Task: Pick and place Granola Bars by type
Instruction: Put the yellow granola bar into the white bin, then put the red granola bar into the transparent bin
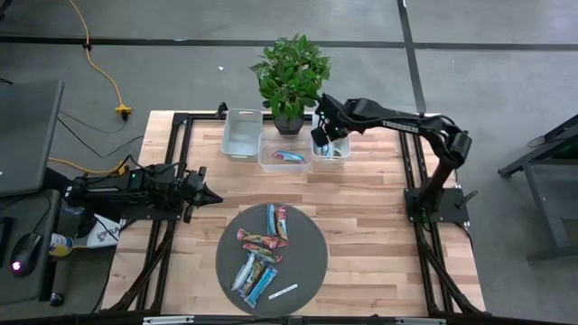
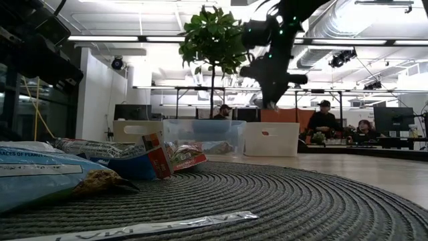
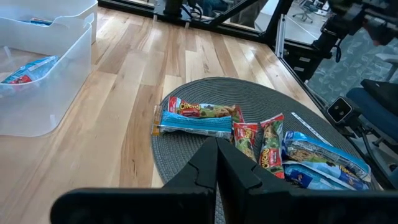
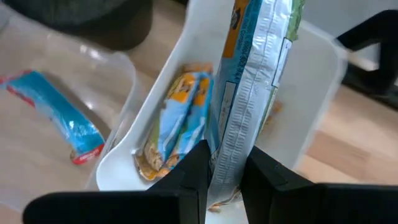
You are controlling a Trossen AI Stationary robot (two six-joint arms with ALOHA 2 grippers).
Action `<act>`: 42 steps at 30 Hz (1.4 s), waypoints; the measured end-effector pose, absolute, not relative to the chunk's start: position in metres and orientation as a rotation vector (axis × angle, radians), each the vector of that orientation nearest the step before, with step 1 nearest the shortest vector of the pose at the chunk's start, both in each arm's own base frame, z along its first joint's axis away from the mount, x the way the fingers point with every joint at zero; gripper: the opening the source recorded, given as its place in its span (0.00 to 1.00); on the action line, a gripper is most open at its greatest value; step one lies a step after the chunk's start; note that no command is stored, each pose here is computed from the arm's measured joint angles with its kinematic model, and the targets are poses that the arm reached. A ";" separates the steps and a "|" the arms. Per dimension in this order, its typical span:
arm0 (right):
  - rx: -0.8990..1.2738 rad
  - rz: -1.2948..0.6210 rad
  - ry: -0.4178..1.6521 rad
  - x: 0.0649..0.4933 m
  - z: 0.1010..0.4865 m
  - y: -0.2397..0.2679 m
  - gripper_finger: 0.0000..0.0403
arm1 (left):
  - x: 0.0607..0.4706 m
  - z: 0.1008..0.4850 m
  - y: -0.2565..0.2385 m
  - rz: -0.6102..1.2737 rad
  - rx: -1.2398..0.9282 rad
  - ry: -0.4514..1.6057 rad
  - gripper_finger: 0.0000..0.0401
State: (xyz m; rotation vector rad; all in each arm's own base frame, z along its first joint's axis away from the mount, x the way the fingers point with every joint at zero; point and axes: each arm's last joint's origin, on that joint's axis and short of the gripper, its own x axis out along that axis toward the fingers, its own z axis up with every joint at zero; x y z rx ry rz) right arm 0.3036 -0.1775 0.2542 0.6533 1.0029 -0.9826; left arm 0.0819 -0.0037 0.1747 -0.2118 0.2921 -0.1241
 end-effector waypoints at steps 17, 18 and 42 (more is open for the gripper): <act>0.713 -0.958 1.130 0.303 0.229 -0.189 0.15 | 0.082 0.175 -0.004 -0.124 -0.212 0.292 0.00; 0.713 -0.960 1.139 0.302 0.229 -0.189 0.16 | 0.082 0.175 -0.004 -0.124 -0.212 0.292 0.00; 0.677 -0.904 1.204 0.300 0.240 -0.166 0.37 | 0.082 0.175 -0.004 -0.125 -0.211 0.292 0.00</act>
